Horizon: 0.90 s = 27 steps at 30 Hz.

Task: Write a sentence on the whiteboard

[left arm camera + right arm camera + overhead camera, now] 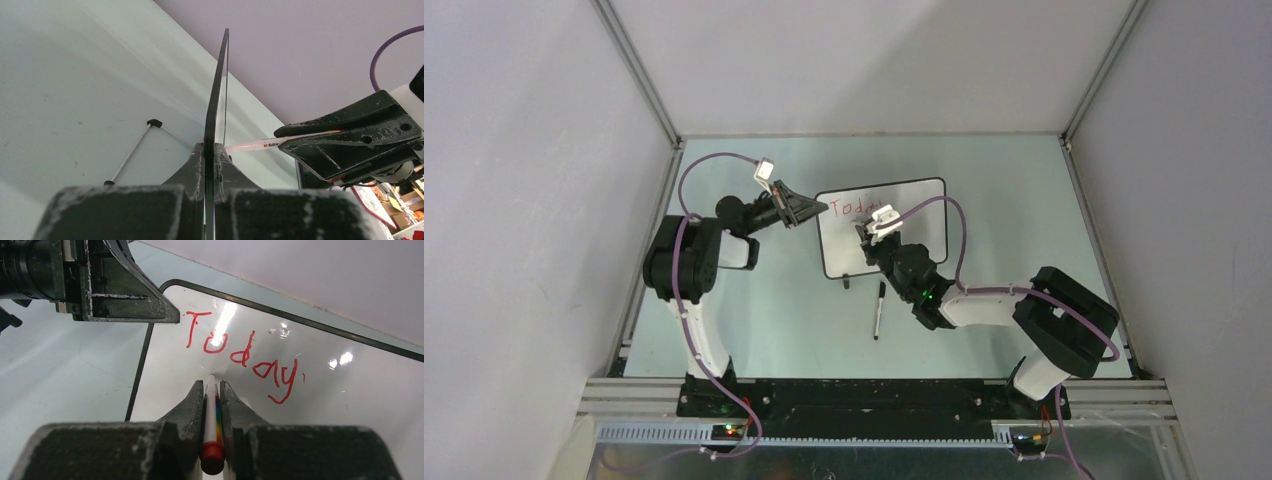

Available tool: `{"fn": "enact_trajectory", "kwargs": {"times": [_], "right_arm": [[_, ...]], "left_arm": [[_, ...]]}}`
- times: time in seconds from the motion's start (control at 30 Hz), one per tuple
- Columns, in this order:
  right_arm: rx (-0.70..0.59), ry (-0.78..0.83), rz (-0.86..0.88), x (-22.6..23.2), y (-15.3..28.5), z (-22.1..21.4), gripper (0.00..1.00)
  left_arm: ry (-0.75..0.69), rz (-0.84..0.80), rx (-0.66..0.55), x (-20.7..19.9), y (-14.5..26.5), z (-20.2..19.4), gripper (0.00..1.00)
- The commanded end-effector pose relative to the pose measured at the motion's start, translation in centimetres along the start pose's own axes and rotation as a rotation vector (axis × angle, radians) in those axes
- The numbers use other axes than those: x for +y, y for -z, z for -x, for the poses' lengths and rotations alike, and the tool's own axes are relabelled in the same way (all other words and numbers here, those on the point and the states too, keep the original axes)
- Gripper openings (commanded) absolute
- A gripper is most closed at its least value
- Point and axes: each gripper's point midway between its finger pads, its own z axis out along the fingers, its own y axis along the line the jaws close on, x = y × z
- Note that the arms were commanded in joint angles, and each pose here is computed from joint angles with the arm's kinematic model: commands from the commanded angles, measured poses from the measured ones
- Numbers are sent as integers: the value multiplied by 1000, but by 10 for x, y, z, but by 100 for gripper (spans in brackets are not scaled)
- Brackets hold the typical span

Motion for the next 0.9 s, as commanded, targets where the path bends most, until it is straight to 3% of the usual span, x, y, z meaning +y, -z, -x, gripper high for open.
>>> {"fn": "enact_trajectory", "kwargs": {"times": [0.0,0.87], "right_arm": [[-29,-8,-41,-6,-9,15,0],[58,63,-39,6,5,0,0]], "left_arm": [[-89,-40,-7,-6,-2,9,0],[-88,-38,-7,-5,-1,9,0]]}}
